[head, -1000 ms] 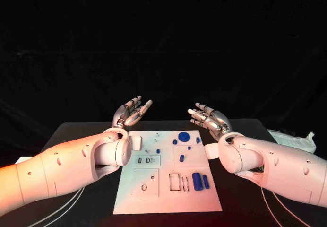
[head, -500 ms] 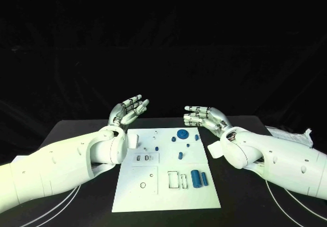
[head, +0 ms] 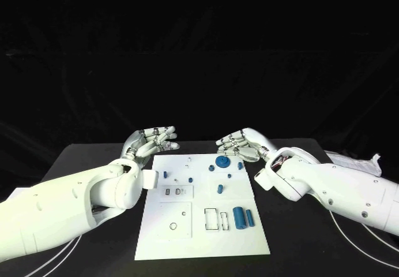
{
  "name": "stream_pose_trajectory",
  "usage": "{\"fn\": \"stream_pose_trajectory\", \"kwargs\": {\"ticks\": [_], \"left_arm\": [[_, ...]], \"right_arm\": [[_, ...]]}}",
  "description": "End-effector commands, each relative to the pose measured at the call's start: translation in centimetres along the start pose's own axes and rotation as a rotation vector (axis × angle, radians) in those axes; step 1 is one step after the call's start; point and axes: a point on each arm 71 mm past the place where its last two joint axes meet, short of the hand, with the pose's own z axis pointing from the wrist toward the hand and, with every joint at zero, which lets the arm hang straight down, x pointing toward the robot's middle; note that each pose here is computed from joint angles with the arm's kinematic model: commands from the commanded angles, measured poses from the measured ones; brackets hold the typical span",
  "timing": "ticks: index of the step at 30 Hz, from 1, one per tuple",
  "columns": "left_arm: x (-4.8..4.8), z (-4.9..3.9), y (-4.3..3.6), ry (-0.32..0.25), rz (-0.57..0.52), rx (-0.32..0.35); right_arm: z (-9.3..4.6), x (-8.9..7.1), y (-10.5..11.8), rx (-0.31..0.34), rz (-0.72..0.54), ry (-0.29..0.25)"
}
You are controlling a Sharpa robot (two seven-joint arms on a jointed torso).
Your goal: Assemble the parts on the task board
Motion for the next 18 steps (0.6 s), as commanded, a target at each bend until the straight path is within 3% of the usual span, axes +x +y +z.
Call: {"fn": "stream_pose_trajectory", "kwargs": {"ticks": [1, 5, 9, 18], "left_arm": [[1.10, -0.64, -0.24, 0.134, -0.056, -0.030], [1.59, -1.33, -0.65, 0.178, -0.064, -0.042], [1.98, -1.75, -0.88, 0.185, -0.064, -0.055], [2.46, -2.26, -1.23, 0.177, -0.069, -0.070]], "right_arm": [[0.4, 0.1, 0.1, 0.000, -0.300, 0.077], [1.0, -0.4, 0.0, 0.000, -0.489, 0.102], [1.6, -1.1, 0.2, 0.010, -0.646, 0.115], [2.9, -1.8, 0.8, 0.051, -0.787, 0.162]]}}
